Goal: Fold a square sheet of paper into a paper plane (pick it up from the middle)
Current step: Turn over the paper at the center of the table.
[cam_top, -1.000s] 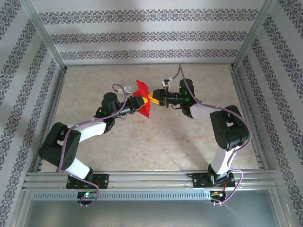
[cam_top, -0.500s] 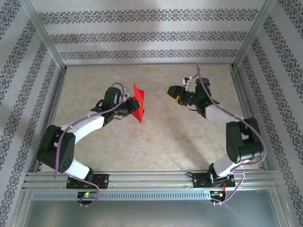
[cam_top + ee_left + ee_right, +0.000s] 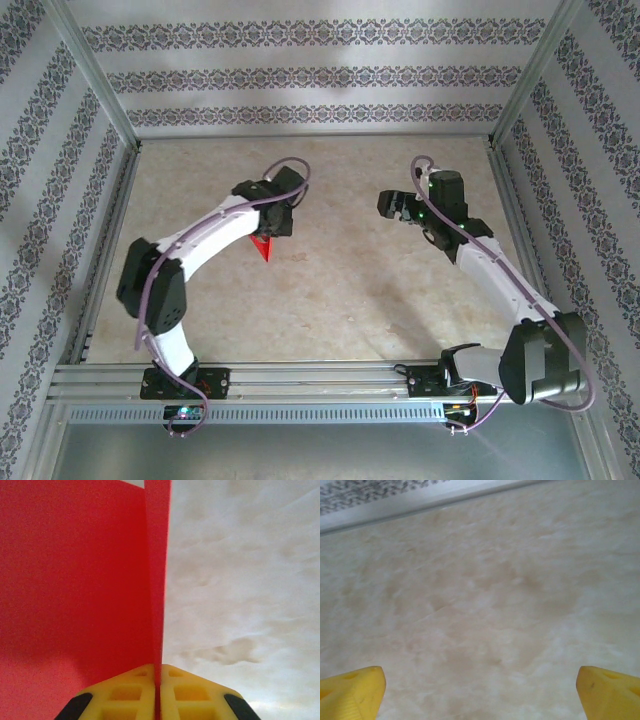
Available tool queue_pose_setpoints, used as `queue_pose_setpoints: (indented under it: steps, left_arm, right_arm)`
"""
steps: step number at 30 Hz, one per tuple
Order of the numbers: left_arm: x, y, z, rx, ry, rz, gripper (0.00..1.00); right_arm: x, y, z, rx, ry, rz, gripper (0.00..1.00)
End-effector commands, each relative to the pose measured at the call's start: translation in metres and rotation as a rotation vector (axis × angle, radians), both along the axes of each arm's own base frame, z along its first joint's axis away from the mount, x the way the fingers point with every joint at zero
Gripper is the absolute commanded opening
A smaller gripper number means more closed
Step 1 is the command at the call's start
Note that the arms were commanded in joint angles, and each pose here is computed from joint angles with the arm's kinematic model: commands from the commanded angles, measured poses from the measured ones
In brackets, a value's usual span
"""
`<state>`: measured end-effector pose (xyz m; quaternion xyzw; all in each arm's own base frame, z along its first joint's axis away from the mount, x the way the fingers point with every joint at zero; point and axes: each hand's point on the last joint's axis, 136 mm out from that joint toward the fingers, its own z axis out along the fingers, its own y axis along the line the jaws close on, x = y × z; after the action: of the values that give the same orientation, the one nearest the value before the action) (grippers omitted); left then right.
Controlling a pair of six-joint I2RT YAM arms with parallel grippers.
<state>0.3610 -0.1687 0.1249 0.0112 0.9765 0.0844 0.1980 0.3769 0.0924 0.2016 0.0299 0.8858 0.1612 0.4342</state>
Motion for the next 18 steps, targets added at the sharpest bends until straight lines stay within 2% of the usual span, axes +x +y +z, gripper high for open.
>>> queue_pose_setpoints:
  steps: [1,6,10,18]
  left_arm:
    - [-0.017,0.033,-0.002,0.363,0.097,-0.043,0.1]
    - [-0.012,0.014,-0.027,0.507,0.151,-0.101,0.1]
    - [-0.009,-0.005,-0.051,0.555,0.171,-0.139,0.1]
    - [-0.011,-0.034,-0.086,0.5,0.209,-0.154,0.11]
  right_arm:
    - [-0.003,-0.027,0.0,-0.129,-0.021,-0.092,0.98]
    - [-0.003,-0.026,0.002,-0.088,-0.023,-0.091,0.98]
    - [-0.002,-0.025,0.002,-0.059,-0.01,-0.092,0.98]
    - [0.0,-0.021,-0.008,-0.015,0.053,-0.072,0.98]
